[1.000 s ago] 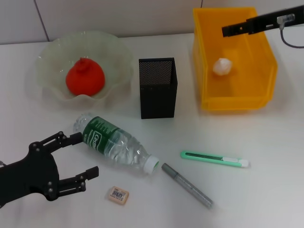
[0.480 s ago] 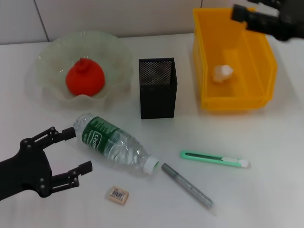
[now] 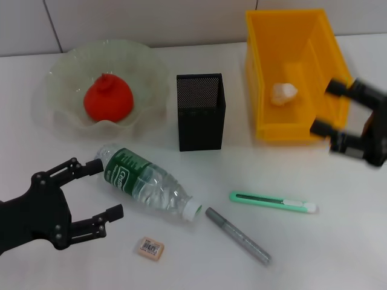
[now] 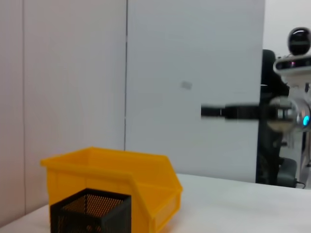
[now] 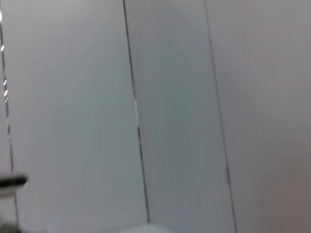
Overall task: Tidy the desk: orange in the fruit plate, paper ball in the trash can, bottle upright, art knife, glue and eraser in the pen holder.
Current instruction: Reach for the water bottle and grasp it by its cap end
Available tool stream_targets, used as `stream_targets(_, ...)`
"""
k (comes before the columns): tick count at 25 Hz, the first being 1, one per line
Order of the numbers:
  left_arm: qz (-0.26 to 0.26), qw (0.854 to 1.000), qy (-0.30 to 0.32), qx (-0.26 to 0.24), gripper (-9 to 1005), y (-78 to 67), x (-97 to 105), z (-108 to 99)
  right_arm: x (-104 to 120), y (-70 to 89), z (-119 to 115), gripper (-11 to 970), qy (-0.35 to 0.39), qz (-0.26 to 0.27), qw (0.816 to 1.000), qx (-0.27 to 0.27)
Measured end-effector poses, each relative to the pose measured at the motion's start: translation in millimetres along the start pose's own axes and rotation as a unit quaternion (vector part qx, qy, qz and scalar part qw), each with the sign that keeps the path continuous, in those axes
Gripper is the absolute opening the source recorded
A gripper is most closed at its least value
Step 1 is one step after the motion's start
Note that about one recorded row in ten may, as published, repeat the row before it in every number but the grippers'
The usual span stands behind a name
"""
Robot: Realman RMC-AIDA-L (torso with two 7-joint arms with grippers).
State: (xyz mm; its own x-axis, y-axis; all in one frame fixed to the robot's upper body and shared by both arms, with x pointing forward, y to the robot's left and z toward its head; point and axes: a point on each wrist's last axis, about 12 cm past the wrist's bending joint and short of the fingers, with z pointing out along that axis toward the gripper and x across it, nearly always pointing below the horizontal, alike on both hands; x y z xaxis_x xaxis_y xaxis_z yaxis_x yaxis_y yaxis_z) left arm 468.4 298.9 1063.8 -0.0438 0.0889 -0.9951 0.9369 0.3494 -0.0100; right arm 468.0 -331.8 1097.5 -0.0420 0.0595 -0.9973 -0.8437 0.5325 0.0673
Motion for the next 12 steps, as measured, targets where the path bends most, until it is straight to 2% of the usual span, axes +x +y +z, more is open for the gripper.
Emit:
stream_targets(6, 0.039, 0.999, 0.006, 0.024, 847, 4.5, -11.7, 10.8, 23.1, 14.1, -5.2, 818, 0.029, 0.021, 0.999, -0.007)
stream_targets(9, 0.076, 0.995, 0.024, 0.067, 847, 11.6, -24.6, 26.1, 28.0, 21.0, -13.4, 817, 0.029, 0.018, 0.999, -0.015)
stream_targets(12, 0.122, 0.984, 0.059, 0.118, 847, 23.1, -43.5, 46.3, 31.6, 29.1, -27.3, 817, 0.041, 0.016, 0.999, -0.030)
